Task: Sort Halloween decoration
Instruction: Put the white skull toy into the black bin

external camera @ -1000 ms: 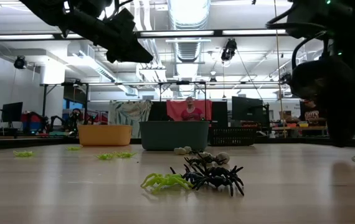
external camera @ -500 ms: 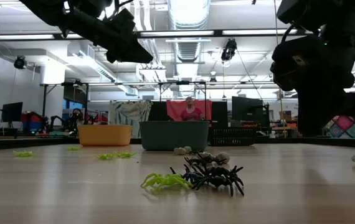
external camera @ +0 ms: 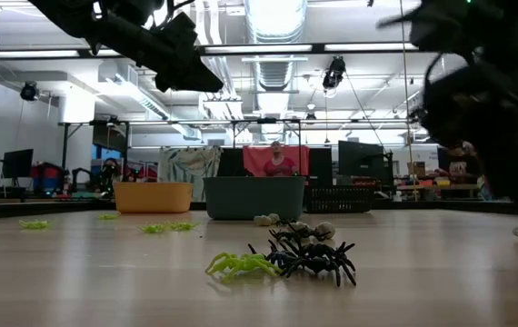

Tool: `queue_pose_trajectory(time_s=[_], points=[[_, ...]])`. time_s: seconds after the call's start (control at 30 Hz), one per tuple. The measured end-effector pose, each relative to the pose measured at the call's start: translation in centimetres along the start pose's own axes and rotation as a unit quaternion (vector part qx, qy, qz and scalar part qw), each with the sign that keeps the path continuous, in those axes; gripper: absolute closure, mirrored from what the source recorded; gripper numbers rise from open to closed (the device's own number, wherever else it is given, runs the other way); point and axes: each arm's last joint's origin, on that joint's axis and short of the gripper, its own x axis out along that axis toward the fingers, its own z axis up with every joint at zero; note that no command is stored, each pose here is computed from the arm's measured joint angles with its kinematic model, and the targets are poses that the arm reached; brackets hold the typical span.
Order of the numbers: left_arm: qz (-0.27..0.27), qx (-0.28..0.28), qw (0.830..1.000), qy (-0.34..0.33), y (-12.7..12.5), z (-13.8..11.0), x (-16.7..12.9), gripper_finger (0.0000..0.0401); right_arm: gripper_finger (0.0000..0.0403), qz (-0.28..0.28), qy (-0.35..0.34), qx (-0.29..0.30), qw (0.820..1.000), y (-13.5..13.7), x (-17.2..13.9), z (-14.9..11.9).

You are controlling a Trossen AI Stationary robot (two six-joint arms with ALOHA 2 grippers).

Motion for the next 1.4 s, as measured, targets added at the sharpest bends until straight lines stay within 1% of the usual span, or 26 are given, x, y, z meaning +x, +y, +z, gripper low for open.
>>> queue_pose_trajectory(time_s=[0.13,0.2,0.3,0.37,0.5,0.57,0.8,1.0,1.2,1.4], points=[[0.000,0.000,1.000,0.000,0.0,0.0,0.0,0.0285,0.0252,-0.086,0.034,0.042,0.995,-1.7,-0.2,-0.5],[0.000,0.000,1.000,0.001,0.0,0.0,0.0,0.0285,0.0255,-0.106,0.041,0.048,0.992,-2.2,-0.4,-0.6],[0.000,0.000,1.000,0.000,0.0,0.0,0.0,0.0285,0.0258,-0.112,0.042,0.048,0.992,-2.4,-0.7,-0.7],[0.000,0.000,1.000,-0.001,0.0,0.0,0.0,0.0285,0.0259,-0.126,0.044,0.053,0.990,-2.7,-0.8,-0.8],[0.000,0.000,1.000,-0.002,0.0,0.0,0.0,0.0285,0.0259,-0.191,0.065,0.083,0.976,-3.9,-1.2,-1.2],[0.000,0.000,1.000,-0.002,0.0,0.0,0.0,0.0285,0.0259,-0.213,0.070,0.090,0.970,-4.3,-1.4,-1.3],[0.000,0.000,1.000,-0.002,0.0,0.0,0.0,0.0285,0.0263,-0.204,0.064,0.094,0.972,-4.1,-1.3,-1.3],[0.000,0.000,1.000,-0.002,0.0,0.0,0.0,0.0285,0.0264,-0.197,0.059,0.099,0.974,-3.6,-0.7,-2.1],[0.000,0.000,1.000,-0.003,0.0,0.1,0.0,0.0285,0.0266,-0.207,0.041,0.107,0.972,-3.5,-0.2,-2.6],[0.000,0.000,1.000,-0.003,0.0,0.1,0.0,0.0285,0.0266,-0.219,0.028,0.108,0.969,-3.5,0.3,-2.5]])
